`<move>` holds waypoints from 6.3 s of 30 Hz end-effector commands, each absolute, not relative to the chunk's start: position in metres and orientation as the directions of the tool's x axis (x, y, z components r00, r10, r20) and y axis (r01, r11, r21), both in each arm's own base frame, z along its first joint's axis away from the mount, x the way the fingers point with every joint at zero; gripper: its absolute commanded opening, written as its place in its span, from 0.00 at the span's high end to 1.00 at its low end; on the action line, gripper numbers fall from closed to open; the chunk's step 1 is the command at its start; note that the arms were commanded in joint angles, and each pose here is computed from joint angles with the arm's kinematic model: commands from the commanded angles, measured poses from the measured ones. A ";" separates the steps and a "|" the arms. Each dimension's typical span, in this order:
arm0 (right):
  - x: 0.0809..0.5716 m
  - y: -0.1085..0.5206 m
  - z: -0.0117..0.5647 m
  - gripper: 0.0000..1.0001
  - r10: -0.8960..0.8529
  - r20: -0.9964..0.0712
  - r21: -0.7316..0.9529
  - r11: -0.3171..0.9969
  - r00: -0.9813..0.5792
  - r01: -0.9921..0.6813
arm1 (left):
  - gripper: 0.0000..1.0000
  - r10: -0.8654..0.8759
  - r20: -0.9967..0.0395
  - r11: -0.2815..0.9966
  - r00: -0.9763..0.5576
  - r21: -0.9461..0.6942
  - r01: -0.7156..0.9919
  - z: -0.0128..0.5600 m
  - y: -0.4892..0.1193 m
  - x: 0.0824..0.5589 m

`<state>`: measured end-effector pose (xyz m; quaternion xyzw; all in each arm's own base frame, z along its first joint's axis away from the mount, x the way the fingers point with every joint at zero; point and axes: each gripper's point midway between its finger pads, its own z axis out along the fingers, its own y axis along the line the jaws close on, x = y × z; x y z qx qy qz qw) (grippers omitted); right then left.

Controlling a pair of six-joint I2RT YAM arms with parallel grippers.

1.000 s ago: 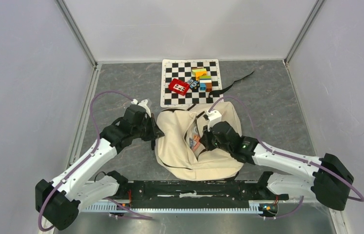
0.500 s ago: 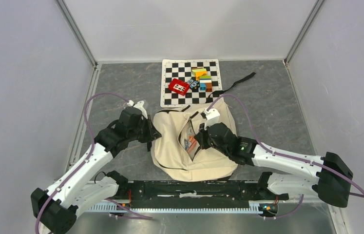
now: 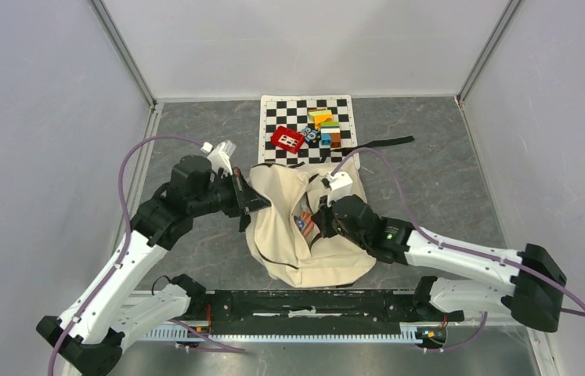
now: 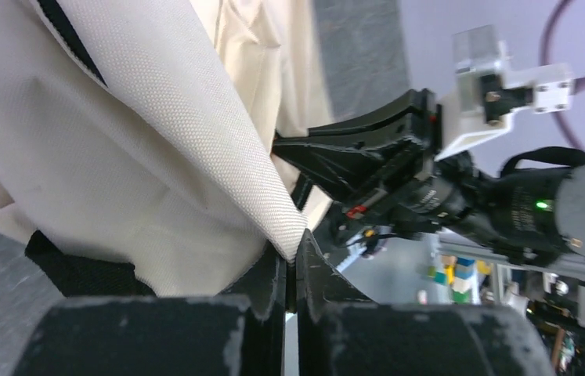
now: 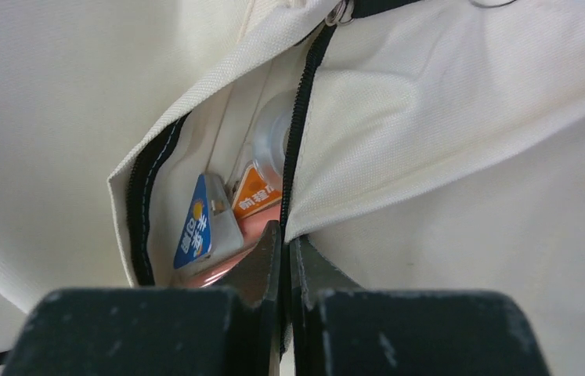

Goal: Pack the student bag
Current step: Move the student bag to the center of the board, then zip the student bag at the center of the board.

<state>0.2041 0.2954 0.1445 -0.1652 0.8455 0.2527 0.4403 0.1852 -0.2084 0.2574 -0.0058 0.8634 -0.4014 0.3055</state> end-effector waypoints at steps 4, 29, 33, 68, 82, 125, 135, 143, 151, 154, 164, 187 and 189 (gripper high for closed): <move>0.217 0.255 0.235 1.00 0.112 -0.912 0.286 0.864 -0.395 -0.415 | 0.98 -0.374 -0.668 0.332 -0.644 -0.744 0.579 0.441 -0.236 0.174; 0.196 0.341 0.195 1.00 -0.024 -0.891 0.317 0.683 -0.454 -0.658 | 0.98 -0.183 -0.570 0.803 -0.801 -0.557 0.212 0.214 -0.187 0.196; 0.186 0.369 0.168 1.00 -0.105 -0.870 0.303 0.656 -0.481 -0.691 | 0.98 -0.191 -0.549 0.841 -0.814 -0.519 0.152 0.183 -0.175 0.194; 0.176 0.408 0.162 0.67 -0.223 -0.870 0.239 0.587 -0.439 -0.773 | 0.48 -0.194 -0.576 0.894 -0.794 -0.436 0.098 0.148 -0.171 0.226; 0.180 0.389 0.123 0.65 -0.316 -0.817 0.175 0.660 -0.481 -0.731 | 0.29 -0.185 -0.677 0.935 -0.712 -0.345 0.085 0.196 -0.131 0.209; 0.332 0.371 0.168 0.32 -0.232 -0.834 0.209 0.706 -0.500 -0.677 | 0.00 -0.107 -0.648 0.930 -0.754 -0.334 0.155 0.169 -0.175 0.280; 0.337 0.388 0.161 0.36 -0.253 -0.829 0.223 0.670 -0.500 -0.708 | 0.28 -0.180 -0.593 0.932 -0.785 -0.358 0.057 0.102 -0.165 0.266; 0.335 0.407 0.145 0.41 -0.274 -0.807 0.273 0.613 -0.524 -0.741 | 0.39 -0.196 -0.549 0.917 -0.812 -0.397 0.047 0.074 -0.164 0.246; 0.337 0.417 0.126 0.49 -0.276 -0.788 0.305 0.601 -0.551 -0.738 | 0.43 -0.201 -0.549 0.910 -0.811 -0.411 0.053 0.075 -0.167 0.245; 0.335 0.419 0.120 0.55 -0.278 -0.780 0.320 0.593 -0.561 -0.739 | 0.45 -0.202 -0.547 0.910 -0.813 -0.411 0.050 0.074 -0.166 0.244; 0.336 0.431 0.125 0.82 -0.231 -0.804 0.352 0.558 -0.548 -0.751 | 0.45 -0.204 -0.556 0.913 -0.806 -0.404 0.048 0.079 -0.164 0.244; 0.237 0.420 0.179 1.00 -0.116 -0.867 0.391 0.445 -0.485 -0.806 | 0.17 -0.233 -0.666 0.925 -0.709 -0.377 0.051 0.178 -0.146 0.266; 0.227 0.422 0.174 1.00 -0.122 -0.862 0.398 0.437 -0.491 -0.807 | 0.16 -0.226 -0.651 0.921 -0.724 -0.385 0.059 0.172 -0.153 0.276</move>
